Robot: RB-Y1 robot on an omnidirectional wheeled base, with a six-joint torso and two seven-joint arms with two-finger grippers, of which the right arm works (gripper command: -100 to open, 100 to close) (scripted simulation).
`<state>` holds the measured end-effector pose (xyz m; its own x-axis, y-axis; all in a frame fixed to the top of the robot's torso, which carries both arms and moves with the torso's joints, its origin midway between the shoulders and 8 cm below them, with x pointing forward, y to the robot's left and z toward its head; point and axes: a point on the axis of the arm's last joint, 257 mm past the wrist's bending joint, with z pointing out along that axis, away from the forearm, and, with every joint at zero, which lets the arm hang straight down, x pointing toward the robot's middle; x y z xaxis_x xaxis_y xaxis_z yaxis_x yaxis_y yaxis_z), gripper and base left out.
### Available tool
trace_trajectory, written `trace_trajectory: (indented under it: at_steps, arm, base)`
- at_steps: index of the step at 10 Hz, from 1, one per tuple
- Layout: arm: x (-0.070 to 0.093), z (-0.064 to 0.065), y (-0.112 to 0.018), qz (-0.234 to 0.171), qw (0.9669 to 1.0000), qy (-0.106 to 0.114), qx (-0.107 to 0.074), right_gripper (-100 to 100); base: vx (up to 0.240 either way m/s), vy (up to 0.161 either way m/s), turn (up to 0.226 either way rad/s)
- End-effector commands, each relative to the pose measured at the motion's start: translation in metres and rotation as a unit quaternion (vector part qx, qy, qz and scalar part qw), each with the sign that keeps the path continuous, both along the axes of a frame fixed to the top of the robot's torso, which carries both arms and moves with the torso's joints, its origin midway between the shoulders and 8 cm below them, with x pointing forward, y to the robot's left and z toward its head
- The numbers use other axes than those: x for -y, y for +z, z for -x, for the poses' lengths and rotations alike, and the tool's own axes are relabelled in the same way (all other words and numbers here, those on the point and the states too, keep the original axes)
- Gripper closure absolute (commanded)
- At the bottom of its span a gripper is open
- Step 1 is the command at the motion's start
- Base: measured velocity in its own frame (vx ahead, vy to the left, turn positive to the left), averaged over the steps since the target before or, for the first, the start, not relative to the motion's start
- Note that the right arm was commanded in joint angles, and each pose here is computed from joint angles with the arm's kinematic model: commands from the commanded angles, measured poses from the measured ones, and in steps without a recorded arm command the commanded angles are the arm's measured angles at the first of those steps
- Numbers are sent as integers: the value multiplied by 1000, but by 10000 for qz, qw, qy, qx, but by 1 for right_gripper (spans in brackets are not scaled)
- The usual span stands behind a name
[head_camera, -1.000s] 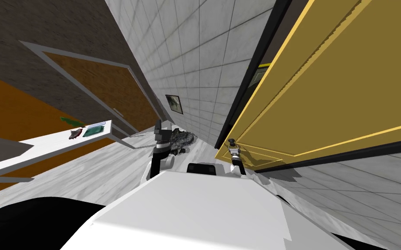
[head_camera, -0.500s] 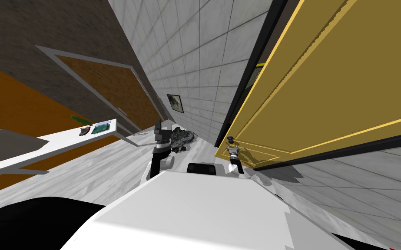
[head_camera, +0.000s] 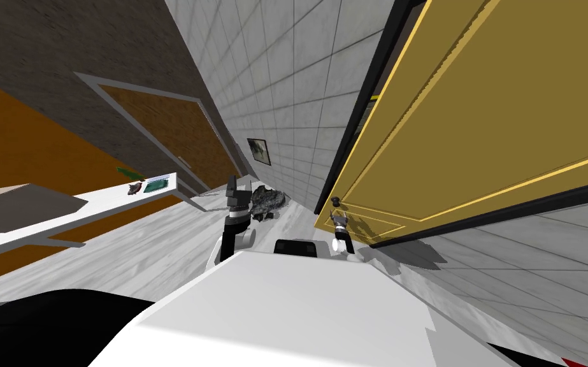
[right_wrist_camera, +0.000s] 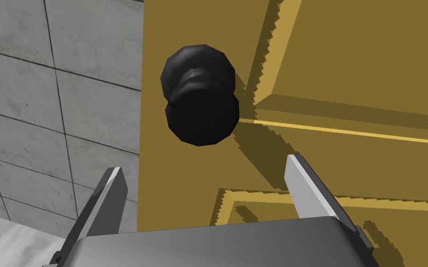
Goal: Pull the door open
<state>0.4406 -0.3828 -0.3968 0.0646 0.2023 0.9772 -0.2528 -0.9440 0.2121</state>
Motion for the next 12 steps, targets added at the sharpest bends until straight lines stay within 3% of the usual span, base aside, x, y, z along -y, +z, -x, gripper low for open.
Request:
trace_trajectory:
  at_steps: [1,6,7,8,10,11,12]
  arm:
    - [-5,-2,1,-287,9995,0,90,-100]
    - [-18,-7,5,-958,9949,1,306,-100]
    - [-16,-6,4,-858,9959,0,274,-100]
    - [1,0,3,-885,9956,-89,288,-100]
    - [5,2,3,-884,9956,-115,291,-100]
    - [27,11,3,-882,9954,-231,306,-100]
    - [38,16,3,-879,9952,-288,316,-100]
  base:
    - [-87,-16,23]
    - [-90,-16,19]
    - [-34,-11,4]
    - [100,2,128]
    - [156,-17,56]
    - [203,8,143]
    - [265,7,213]
